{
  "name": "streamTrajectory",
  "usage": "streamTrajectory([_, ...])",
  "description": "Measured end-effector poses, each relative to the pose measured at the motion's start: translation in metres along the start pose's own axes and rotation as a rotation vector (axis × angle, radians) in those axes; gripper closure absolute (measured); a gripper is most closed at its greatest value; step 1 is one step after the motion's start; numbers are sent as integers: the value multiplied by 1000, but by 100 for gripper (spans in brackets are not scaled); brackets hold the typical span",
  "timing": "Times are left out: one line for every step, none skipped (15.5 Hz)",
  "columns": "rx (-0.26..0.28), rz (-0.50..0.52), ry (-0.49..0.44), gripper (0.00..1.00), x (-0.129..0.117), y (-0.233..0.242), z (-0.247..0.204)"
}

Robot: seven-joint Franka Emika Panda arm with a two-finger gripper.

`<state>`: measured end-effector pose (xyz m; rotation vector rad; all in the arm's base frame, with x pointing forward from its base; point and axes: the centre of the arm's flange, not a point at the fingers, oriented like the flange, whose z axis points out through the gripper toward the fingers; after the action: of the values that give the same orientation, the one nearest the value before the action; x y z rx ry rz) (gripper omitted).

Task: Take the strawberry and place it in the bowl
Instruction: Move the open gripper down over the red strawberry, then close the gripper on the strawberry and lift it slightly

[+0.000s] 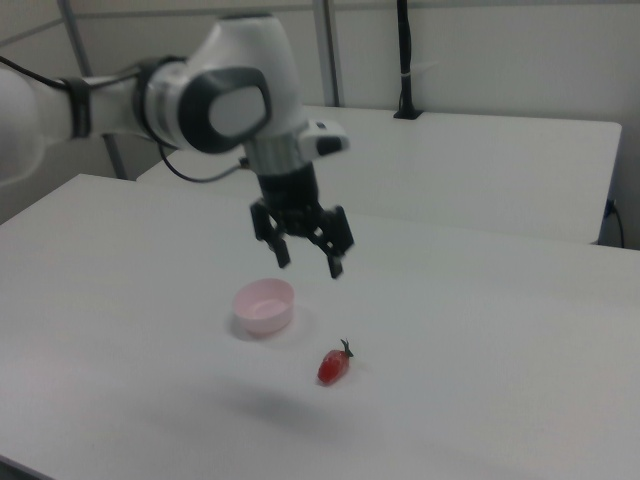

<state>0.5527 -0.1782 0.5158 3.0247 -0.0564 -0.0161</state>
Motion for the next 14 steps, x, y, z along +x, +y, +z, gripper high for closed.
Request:
streamTrajectory([-6, 23, -1, 0, 9, 8, 27])
streamTrajectory([-12, 49, 2, 0, 15, 11, 51])
streamTrajectory([-22, 77, 17, 0, 21, 10, 73])
streamTrajectory([-34, 95, 33, 0, 26, 9, 100])
streamTrajectory([-40, 103, 37, 0, 28, 6, 123])
streamTrajectory([-41, 110, 29, 0, 29, 2, 145])
streamTrajectory([-40, 124, 18, 0, 29, 0, 162])
streamTrajectory([-40, 148, 6, 0, 30, -1, 172])
streamTrajectory([-40, 178, -3, 0, 30, -2, 178])
streamTrajectory([-40, 202, -7, 0, 30, -2, 181])
streamTrajectory([-38, 221, -10, 0, 29, -1, 183])
streamTrajectory([-33, 239, -14, 0, 29, -2, 185])
streamTrajectory([-20, 254, -19, 0, 28, -2, 188])
streamTrajectory([-4, 267, -25, 0, 27, -3, 192])
